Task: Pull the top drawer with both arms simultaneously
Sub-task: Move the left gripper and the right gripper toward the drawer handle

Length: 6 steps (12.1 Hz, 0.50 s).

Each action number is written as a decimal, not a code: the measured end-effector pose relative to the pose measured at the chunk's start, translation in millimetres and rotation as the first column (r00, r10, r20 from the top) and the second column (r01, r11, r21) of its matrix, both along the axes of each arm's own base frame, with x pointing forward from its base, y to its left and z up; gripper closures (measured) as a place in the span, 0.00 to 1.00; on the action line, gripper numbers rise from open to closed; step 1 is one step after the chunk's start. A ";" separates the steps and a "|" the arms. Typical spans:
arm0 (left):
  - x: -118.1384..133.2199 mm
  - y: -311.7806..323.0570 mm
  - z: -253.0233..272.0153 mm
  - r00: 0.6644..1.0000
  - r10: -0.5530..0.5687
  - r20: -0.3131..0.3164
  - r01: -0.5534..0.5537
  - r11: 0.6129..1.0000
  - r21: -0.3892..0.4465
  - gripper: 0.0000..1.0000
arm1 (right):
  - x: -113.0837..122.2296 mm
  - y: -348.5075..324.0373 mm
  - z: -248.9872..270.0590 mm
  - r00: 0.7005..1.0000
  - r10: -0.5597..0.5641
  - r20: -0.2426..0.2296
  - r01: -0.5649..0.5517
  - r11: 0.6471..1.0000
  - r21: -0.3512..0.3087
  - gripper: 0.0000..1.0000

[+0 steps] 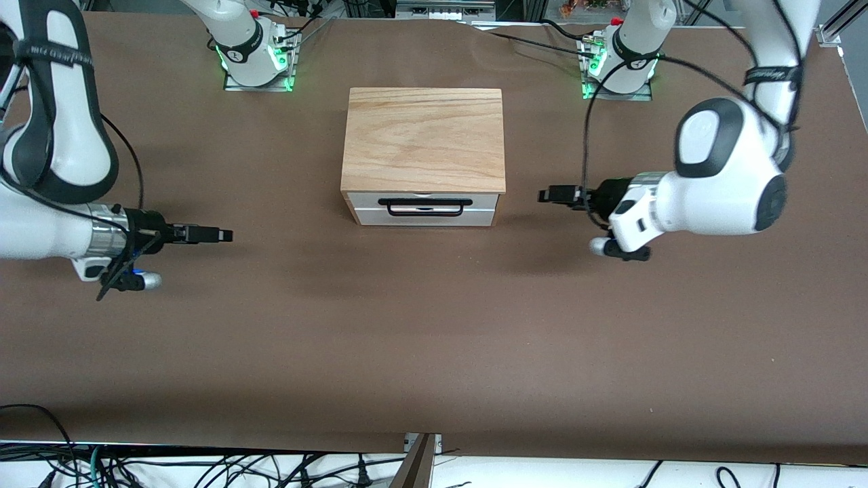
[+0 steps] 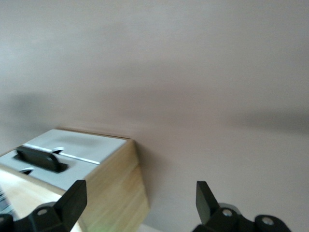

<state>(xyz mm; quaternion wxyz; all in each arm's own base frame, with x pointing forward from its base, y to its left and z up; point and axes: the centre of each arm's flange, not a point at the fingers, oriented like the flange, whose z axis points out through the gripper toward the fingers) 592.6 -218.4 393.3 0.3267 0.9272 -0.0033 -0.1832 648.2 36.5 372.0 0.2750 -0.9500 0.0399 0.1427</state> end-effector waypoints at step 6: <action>13.0 -48.8 -79.5 0.998 0.066 0.023 -0.052 0.922 -0.383 0.00 | -7.1 5.9 -116.4 0.988 -0.029 0.150 -0.054 0.851 0.522 0.00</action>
